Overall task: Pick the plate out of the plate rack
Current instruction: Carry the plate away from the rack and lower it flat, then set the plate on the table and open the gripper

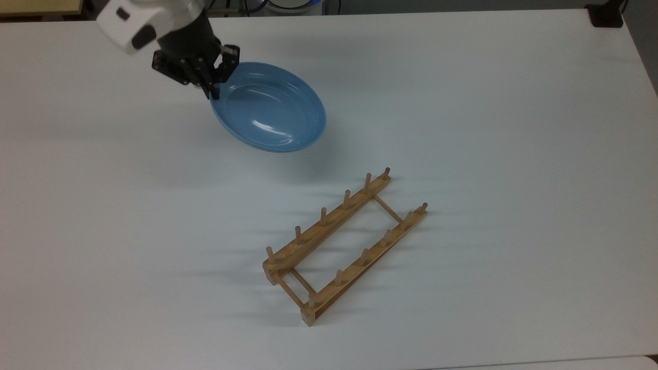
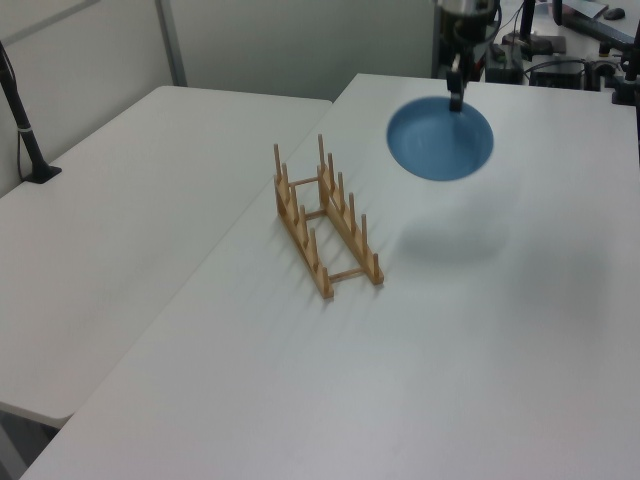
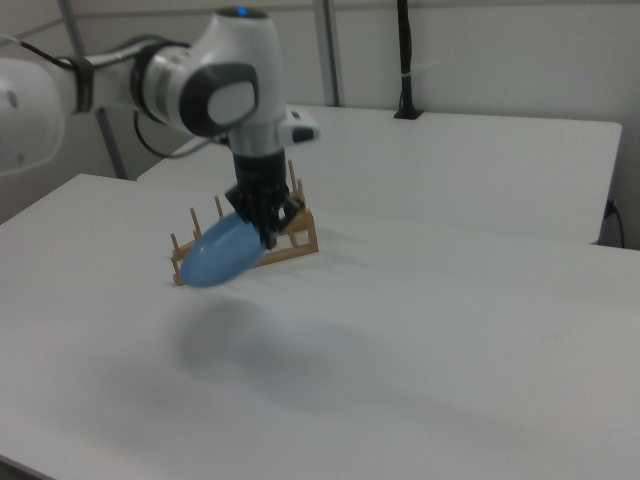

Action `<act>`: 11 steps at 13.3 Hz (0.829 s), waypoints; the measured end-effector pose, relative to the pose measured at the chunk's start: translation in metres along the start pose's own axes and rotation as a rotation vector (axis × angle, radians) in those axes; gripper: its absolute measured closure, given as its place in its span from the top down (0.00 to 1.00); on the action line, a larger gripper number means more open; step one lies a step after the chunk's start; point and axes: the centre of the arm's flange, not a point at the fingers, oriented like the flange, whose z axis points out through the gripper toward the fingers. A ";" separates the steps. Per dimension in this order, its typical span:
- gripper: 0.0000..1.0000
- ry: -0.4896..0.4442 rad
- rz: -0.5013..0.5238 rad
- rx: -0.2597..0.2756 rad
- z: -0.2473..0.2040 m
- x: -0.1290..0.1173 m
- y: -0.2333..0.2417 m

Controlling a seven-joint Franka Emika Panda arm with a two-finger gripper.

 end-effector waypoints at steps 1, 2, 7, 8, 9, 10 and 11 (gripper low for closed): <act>0.05 -0.044 -0.030 0.008 0.025 0.001 0.008; 0.05 -0.072 -0.046 0.012 0.042 0.003 0.011; 0.05 -0.208 -0.083 0.027 0.127 0.016 0.011; 0.05 -0.217 -0.088 0.027 0.135 0.016 0.011; 0.05 -0.217 -0.099 0.018 0.149 0.017 0.014; 0.05 -0.214 -0.105 0.009 0.161 0.016 0.017; 0.05 -0.217 -0.113 0.008 0.166 0.015 0.018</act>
